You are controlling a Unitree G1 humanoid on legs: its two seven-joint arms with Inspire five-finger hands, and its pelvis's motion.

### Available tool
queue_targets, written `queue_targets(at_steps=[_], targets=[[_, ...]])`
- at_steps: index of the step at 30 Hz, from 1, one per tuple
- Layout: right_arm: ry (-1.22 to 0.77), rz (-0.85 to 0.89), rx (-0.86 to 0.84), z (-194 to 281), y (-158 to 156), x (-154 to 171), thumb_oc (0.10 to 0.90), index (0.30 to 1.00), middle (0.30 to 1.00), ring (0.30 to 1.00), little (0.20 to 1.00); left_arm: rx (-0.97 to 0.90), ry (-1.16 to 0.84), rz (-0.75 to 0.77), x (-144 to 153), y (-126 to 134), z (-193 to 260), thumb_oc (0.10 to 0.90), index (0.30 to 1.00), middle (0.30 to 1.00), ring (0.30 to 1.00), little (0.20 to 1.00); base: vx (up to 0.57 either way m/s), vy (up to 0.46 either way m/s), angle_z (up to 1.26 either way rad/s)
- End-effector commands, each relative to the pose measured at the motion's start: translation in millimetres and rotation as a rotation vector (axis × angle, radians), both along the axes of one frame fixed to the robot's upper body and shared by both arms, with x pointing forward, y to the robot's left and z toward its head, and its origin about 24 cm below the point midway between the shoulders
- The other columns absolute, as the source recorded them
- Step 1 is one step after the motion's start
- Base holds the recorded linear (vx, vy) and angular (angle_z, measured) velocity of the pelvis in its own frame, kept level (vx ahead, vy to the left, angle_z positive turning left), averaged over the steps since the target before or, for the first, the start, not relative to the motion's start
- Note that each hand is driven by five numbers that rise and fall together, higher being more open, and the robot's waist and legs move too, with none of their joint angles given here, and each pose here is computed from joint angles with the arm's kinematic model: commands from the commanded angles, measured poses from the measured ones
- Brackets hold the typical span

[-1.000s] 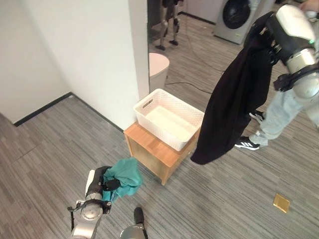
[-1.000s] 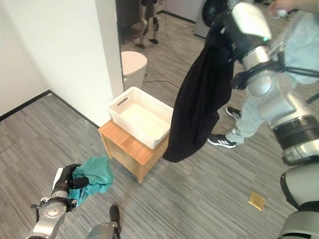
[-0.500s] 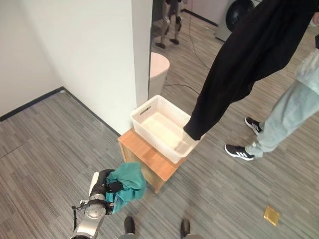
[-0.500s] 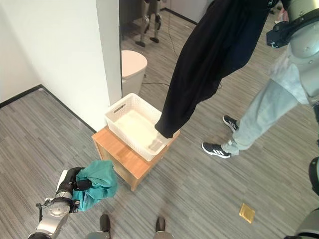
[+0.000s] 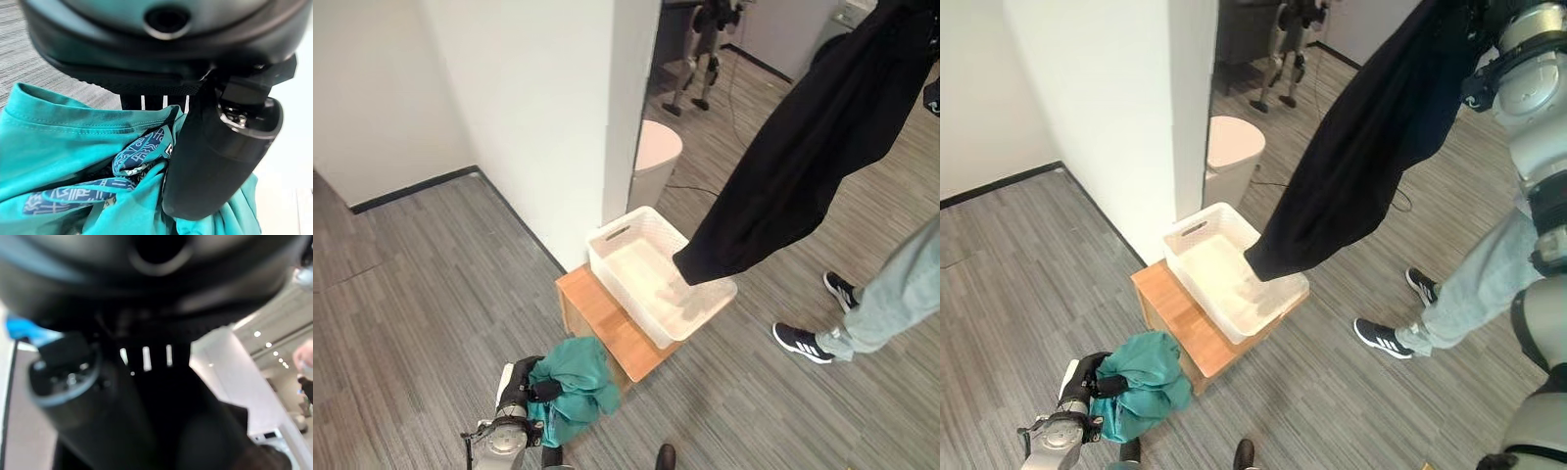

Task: Pick up bed clothes into laundry basket.

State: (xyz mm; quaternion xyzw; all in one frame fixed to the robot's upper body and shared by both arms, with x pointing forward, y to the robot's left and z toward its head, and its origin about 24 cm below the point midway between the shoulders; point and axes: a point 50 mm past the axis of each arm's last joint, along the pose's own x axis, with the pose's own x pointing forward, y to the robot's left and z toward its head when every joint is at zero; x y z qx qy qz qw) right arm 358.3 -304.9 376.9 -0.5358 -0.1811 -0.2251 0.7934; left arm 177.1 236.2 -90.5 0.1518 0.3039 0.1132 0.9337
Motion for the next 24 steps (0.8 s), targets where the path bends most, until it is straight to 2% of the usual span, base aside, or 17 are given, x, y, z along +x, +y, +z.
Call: queue_targets(at_steps=[1,11,24], targets=[[-0.283,0.012,0.09,71,3,-30,0.4,0.3,0.3,0.3,0.3,0.045,-0.134,-0.058,13,11,21,0.4,0.3,0.3,0.3,0.3,0.02,0.005,0.17],[-0.245,-0.01,0.1,63,8,-18,0.4,0.3,0.3,0.3,0.3,0.05,-0.1,-0.047,8,13,16,0.4,0.3,0.3,0.3,0.3,0.0,0.006,0.16],[-0.107,-0.013,0.07,22,24,11,0.4,0.3,0.3,0.3,0.3,0.045,-0.105,-0.058,12,7,16,0.4,0.3,0.3,0.3,0.3,0.0,0.0,0.0]])
